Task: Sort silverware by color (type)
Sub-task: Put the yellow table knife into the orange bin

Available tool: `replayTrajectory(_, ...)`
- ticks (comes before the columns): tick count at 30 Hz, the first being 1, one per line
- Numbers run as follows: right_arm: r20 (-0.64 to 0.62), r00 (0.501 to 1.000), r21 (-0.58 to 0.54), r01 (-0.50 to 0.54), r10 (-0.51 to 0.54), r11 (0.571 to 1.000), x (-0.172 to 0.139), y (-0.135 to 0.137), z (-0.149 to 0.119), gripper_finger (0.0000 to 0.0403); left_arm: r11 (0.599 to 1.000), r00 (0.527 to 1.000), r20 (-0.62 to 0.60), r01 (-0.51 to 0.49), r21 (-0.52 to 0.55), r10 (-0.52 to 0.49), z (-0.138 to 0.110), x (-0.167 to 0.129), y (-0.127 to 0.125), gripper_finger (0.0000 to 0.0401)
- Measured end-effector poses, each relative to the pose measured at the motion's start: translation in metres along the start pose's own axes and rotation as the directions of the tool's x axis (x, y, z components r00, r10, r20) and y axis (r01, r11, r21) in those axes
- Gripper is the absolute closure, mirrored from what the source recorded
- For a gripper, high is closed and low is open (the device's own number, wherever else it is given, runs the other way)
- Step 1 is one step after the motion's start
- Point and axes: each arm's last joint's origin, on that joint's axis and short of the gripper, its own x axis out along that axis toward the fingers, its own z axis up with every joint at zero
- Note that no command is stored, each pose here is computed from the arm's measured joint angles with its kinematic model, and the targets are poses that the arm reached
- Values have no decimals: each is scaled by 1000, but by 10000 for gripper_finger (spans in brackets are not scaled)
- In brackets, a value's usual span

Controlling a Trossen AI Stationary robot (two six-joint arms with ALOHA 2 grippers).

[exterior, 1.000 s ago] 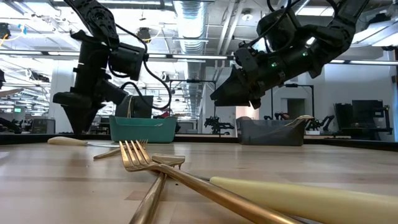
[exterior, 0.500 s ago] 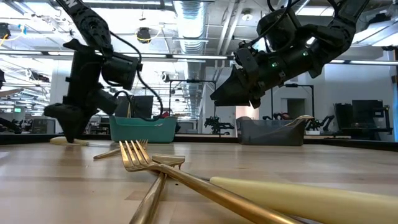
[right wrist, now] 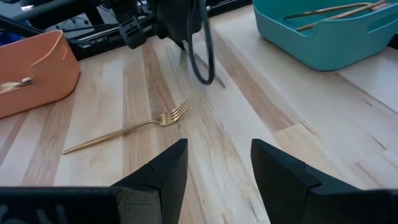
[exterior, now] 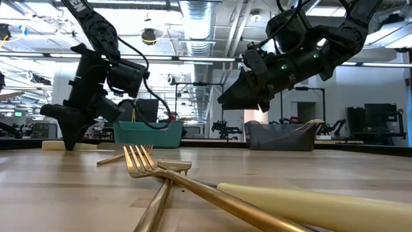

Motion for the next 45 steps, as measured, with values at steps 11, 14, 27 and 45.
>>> replayTrajectory(11, 8, 1000, 1, -3, 3, 1000, 0, 0, 1, 203, 998, 990, 134, -27, -59, 35, 15, -36, 2, 373)
replayTrajectory(14, 27, 1000, 5, -14, 13, 1000, 0, 2, 2, 203, 997, 978, 205, -28, -66, 41, 14, -54, -3, 374)
replayTrajectory(27, 233, 939, -51, -248, 253, 967, -8, 38, 19, 203, 970, 728, 668, 241, -39, -154, 23, -107, -52, 370)
replayTrajectory(45, 255, 928, -161, -236, 272, 958, 1, 69, 41, 213, 965, 667, 707, 249, 84, -233, 23, -115, -98, 368)
